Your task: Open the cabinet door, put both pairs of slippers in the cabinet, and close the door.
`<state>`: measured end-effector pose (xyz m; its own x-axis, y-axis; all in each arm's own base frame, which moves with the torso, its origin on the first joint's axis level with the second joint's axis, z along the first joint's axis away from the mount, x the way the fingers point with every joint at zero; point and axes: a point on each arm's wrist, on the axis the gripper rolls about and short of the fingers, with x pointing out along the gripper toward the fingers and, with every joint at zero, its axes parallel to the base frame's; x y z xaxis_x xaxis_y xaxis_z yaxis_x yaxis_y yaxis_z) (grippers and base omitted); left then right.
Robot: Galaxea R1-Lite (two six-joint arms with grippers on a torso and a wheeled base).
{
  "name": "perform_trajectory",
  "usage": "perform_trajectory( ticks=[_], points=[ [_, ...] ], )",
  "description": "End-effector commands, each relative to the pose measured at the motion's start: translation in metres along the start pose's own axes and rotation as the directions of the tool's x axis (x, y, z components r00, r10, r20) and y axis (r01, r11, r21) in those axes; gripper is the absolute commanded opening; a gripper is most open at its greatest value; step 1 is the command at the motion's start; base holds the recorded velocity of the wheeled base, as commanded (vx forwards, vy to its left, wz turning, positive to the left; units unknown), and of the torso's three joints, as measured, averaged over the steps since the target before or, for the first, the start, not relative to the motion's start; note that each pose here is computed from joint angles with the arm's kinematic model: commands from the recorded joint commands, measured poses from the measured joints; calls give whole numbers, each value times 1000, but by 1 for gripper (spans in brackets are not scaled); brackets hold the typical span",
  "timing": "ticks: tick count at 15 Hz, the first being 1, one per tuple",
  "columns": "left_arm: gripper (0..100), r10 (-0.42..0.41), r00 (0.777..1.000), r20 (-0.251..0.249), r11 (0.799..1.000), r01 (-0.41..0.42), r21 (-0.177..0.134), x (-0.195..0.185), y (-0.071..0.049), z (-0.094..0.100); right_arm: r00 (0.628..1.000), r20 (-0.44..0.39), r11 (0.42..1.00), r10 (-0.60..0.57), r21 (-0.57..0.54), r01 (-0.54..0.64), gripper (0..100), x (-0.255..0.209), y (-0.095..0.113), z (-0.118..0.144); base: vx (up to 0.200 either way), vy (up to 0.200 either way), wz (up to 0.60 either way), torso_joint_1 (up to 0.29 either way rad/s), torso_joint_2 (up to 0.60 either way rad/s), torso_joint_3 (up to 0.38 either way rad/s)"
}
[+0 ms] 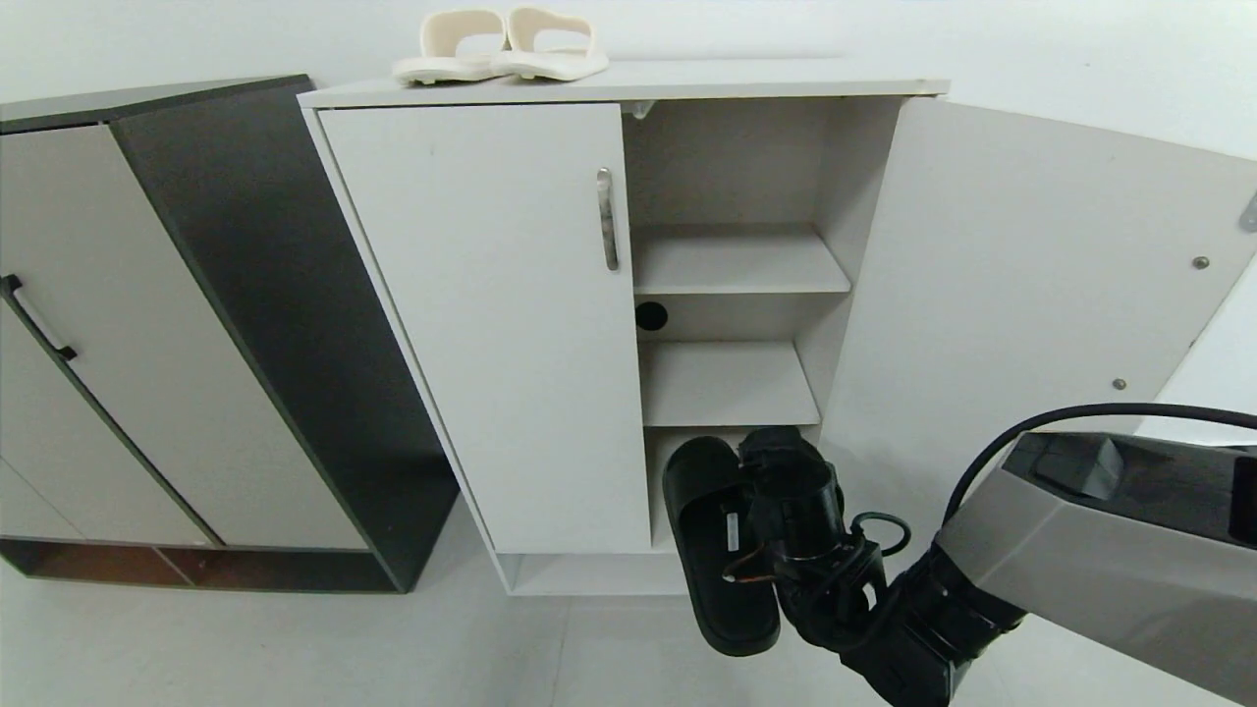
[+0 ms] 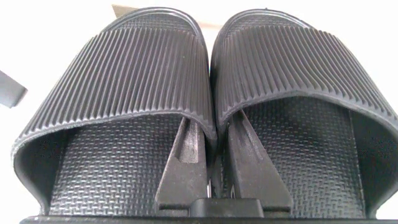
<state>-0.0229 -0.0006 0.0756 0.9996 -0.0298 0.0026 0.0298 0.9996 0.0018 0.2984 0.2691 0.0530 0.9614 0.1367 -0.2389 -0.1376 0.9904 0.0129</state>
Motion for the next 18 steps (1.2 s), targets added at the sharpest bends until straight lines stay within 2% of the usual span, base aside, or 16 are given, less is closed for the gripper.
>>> perform_trajectory(
  ticks=[1,4,8,10,18],
  points=[
    [0,-1,1000,-1,1000,1,0,0,0,0,1000,19,1000,5,8,-6,0,2,3,-1,0,0,0,7,2,-188],
    [0,-1,1000,-1,1000,1,0,0,0,0,997,69,999,22,33,-25,0,4,12,-5,0,0,0,7,4,-196],
    [0,-2,1000,-1,1000,2,3,0,0,0,993,101,997,-60,58,54,0,18,15,-6,0,0,0,-1,2,-26],
    [0,-4,1000,-1,1000,4,3,0,0,0,989,115,994,-97,67,89,0,20,14,-2,200,0,0,-2,2,-7],
    [0,-5,1000,-1,1000,6,7,0,0,0,987,114,993,-110,49,106,0,22,10,-2,200,0,0,2,3,2]
  ],
)
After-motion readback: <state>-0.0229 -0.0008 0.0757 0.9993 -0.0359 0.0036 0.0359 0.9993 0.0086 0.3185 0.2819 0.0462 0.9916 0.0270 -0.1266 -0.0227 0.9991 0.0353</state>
